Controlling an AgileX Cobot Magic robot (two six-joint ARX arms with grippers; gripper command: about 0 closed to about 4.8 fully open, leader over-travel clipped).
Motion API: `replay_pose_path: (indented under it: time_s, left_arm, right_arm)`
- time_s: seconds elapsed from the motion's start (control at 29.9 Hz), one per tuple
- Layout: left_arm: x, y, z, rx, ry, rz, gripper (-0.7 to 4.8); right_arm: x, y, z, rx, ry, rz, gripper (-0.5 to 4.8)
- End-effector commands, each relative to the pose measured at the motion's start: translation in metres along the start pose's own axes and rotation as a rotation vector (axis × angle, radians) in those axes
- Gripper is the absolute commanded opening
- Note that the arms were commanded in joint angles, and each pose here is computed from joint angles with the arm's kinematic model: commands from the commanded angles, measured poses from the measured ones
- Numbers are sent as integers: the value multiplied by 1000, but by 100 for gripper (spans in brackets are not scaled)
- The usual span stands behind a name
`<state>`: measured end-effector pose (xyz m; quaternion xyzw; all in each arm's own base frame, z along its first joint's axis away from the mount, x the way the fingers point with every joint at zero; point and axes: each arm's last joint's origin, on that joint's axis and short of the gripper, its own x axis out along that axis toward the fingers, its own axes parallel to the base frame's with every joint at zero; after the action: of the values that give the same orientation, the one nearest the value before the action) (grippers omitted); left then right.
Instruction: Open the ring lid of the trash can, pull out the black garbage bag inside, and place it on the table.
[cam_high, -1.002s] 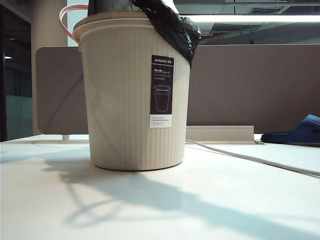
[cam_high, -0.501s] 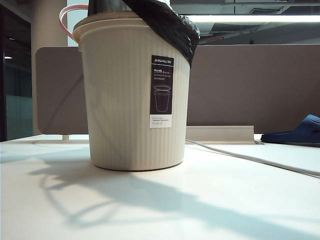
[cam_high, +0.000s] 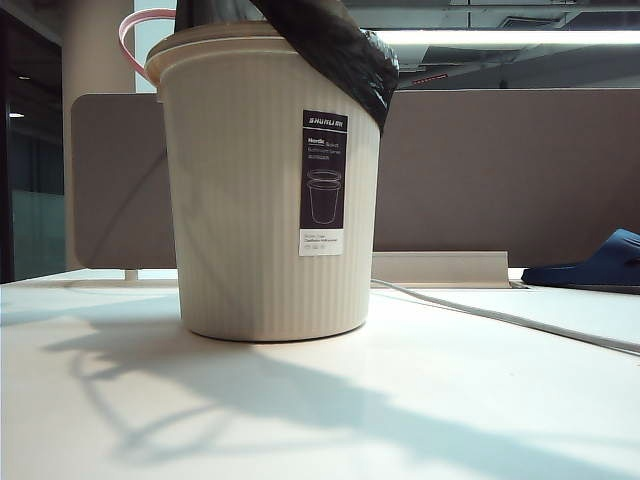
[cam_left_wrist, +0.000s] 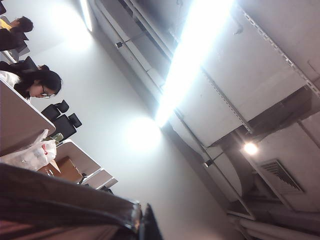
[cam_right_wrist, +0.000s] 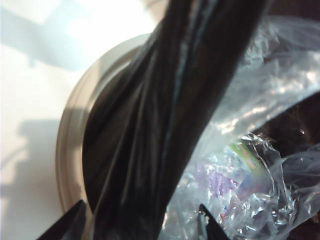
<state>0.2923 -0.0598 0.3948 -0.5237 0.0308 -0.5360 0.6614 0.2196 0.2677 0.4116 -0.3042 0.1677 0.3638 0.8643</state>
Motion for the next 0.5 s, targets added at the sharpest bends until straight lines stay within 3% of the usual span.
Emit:
replay_pose_path:
  time_s: [0.03, 0.1, 0.27, 0.5]
  left_arm:
    - [1, -9, 1, 32, -3, -39, -5]
    - [1, -9, 1, 32, -1, -39, -5]
    - [1, -11, 0, 26, 8, -53, -5]
    - [1, -11, 0, 28, 32, -51, -5]
  right_arm:
    - [3, -1, 1, 2, -10, -8, 277]
    - [8, -2, -1, 2, 5, -9, 221]
    - [10, -4, -2, -13, 45, -87, -6]
    - [7, -7, -2, -62, 51, -135, -6]
